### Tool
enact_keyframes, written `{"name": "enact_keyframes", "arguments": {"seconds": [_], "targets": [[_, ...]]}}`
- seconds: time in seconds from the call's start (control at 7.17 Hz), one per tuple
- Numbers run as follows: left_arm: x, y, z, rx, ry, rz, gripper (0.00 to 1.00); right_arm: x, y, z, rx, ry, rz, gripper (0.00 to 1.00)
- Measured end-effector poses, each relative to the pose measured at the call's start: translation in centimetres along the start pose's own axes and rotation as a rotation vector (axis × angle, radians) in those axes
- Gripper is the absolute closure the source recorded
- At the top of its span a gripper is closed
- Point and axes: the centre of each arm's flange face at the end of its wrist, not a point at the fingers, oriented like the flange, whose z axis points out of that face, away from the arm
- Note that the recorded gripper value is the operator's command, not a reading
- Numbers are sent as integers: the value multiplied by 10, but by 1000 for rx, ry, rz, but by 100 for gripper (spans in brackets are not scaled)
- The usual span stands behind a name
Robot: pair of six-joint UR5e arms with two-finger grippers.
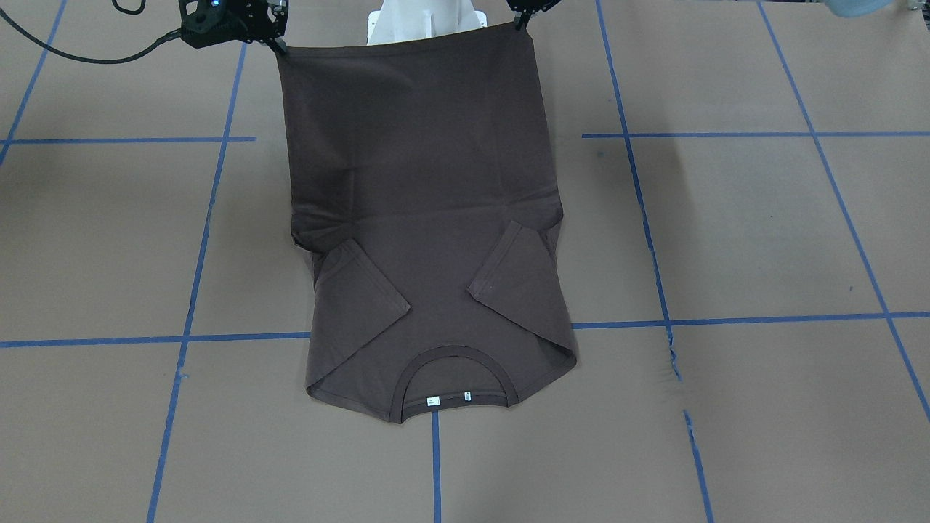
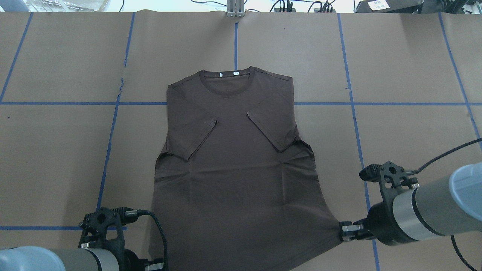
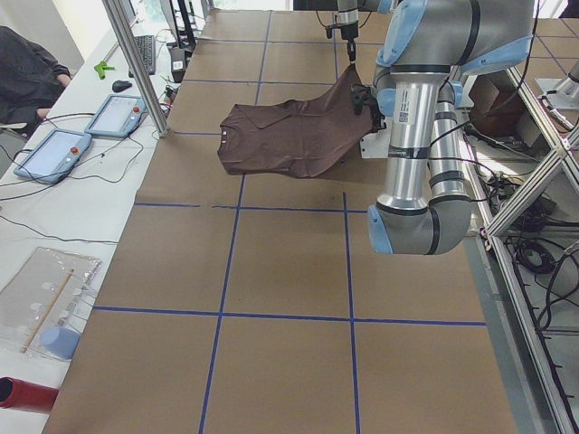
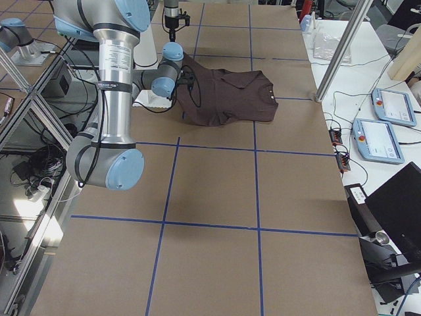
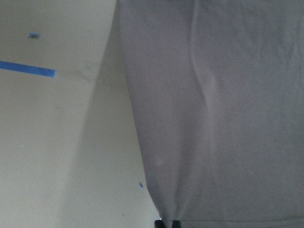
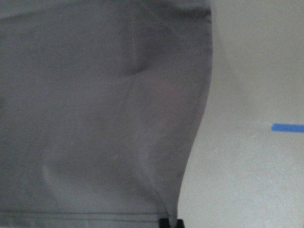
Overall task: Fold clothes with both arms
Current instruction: 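Lift the hem with both grippers and fold it toward the collar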
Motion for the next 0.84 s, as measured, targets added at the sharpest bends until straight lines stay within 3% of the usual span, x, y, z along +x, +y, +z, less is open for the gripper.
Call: {"name": "enact_keyframes", "arguments": {"seconds": [0.42,0.84], "targets": [[9,-85,-16,138,6,12,100,-10,-97,-21,172,-29,-43,100],[14,-180,-10,237,-66,61,100,-18,-220,-25,259,-2,-16,100]]}}
